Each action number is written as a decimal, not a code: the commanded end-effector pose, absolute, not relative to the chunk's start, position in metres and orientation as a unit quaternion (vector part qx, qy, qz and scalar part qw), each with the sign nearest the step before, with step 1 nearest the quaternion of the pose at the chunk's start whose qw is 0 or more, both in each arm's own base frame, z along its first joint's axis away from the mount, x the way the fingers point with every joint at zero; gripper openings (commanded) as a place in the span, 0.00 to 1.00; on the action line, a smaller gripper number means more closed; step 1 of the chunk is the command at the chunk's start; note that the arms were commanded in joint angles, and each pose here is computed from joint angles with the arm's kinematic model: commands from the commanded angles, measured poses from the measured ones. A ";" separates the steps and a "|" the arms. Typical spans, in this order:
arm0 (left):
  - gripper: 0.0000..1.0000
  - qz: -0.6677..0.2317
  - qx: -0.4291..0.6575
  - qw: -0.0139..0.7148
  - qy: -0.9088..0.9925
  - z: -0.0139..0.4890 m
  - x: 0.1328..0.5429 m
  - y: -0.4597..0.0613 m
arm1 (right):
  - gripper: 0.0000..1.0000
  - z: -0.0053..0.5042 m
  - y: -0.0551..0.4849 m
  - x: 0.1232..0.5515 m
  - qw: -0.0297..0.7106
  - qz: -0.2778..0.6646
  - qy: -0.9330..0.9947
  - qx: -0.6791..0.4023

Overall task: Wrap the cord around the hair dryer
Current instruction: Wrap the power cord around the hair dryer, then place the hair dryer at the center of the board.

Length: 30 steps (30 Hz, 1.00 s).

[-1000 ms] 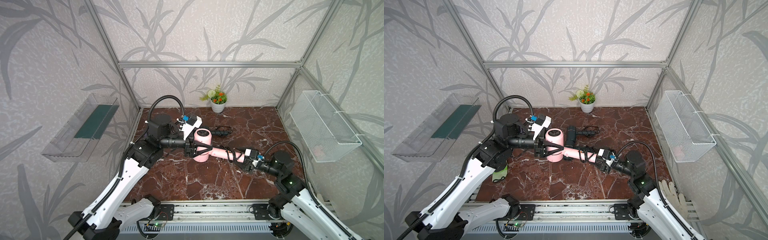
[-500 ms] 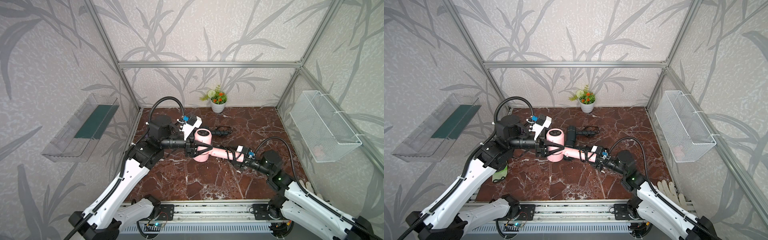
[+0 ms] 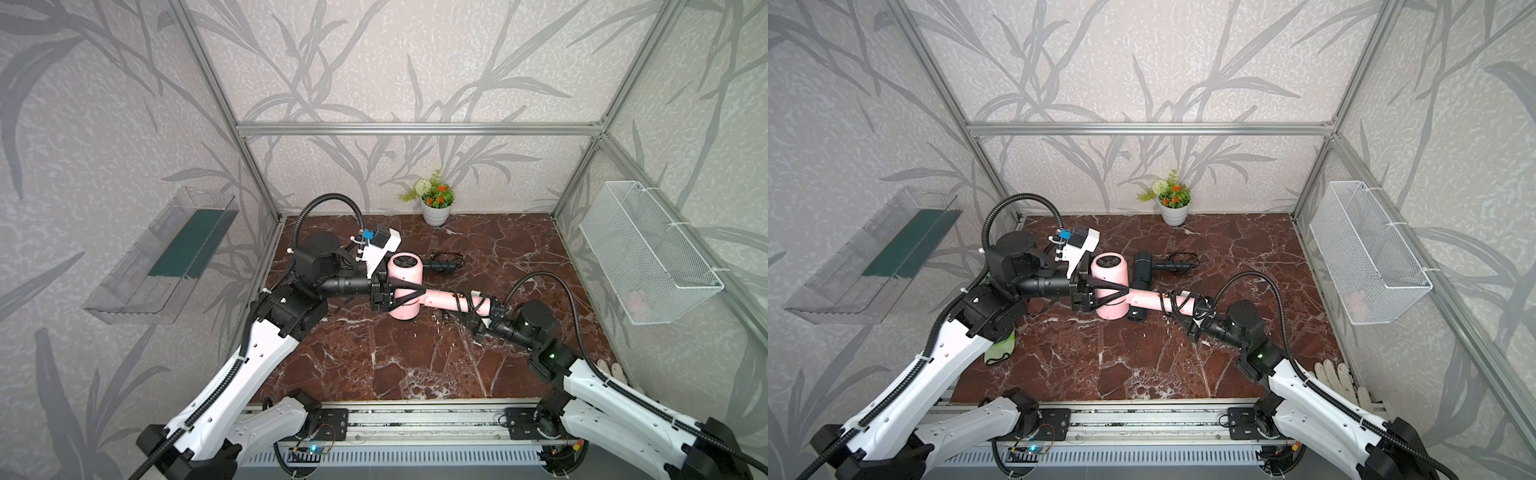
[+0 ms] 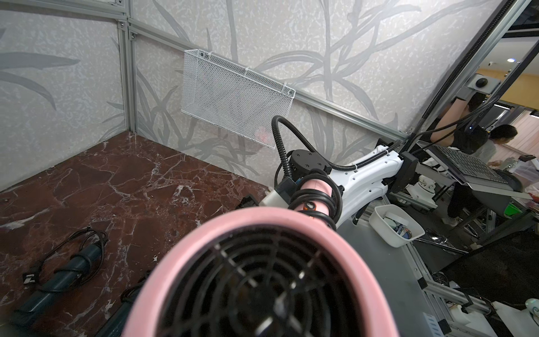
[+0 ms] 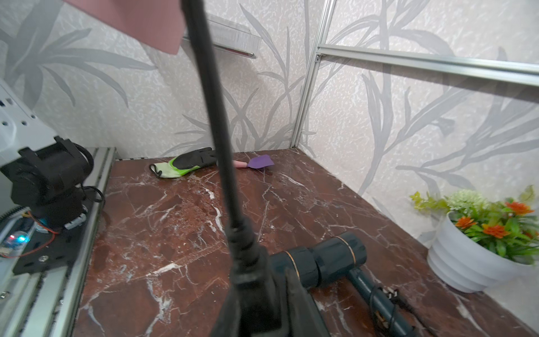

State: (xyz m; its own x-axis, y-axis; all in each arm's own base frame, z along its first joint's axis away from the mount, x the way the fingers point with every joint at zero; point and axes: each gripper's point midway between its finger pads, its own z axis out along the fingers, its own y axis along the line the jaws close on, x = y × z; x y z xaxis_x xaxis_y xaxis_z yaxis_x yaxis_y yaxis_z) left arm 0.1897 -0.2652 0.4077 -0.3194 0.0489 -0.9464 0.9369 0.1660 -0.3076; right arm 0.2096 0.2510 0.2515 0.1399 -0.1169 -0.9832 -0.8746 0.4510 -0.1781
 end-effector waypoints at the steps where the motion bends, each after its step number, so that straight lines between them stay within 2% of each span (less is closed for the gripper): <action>1: 0.00 -0.494 0.366 0.488 0.619 0.424 0.206 -0.258 | 0.05 0.267 0.248 0.203 0.639 0.307 0.565 -0.422; 6: 0.00 -0.449 0.282 0.538 0.655 0.419 0.247 -0.243 | 0.00 0.266 0.245 0.189 0.626 0.284 0.586 -0.429; 11: 0.00 -0.373 0.246 0.549 0.706 0.389 0.276 -0.232 | 0.00 0.267 0.240 0.179 0.611 0.174 0.613 -0.470; 15: 0.00 -0.349 0.293 0.505 0.733 0.355 0.272 -0.238 | 0.00 0.275 0.232 0.185 0.596 0.063 0.620 -0.506; 21: 0.00 -0.318 0.340 0.435 0.771 0.309 0.251 -0.246 | 0.00 0.282 0.228 0.199 0.535 -0.078 0.603 -0.586; 27: 0.00 -0.286 0.328 0.364 0.823 0.256 0.241 -0.244 | 0.00 0.282 0.224 0.207 0.477 -0.163 0.578 -0.642; 30: 0.00 -0.300 0.311 0.336 0.837 0.234 0.232 -0.248 | 0.00 0.274 0.223 0.209 0.454 -0.188 0.561 -0.666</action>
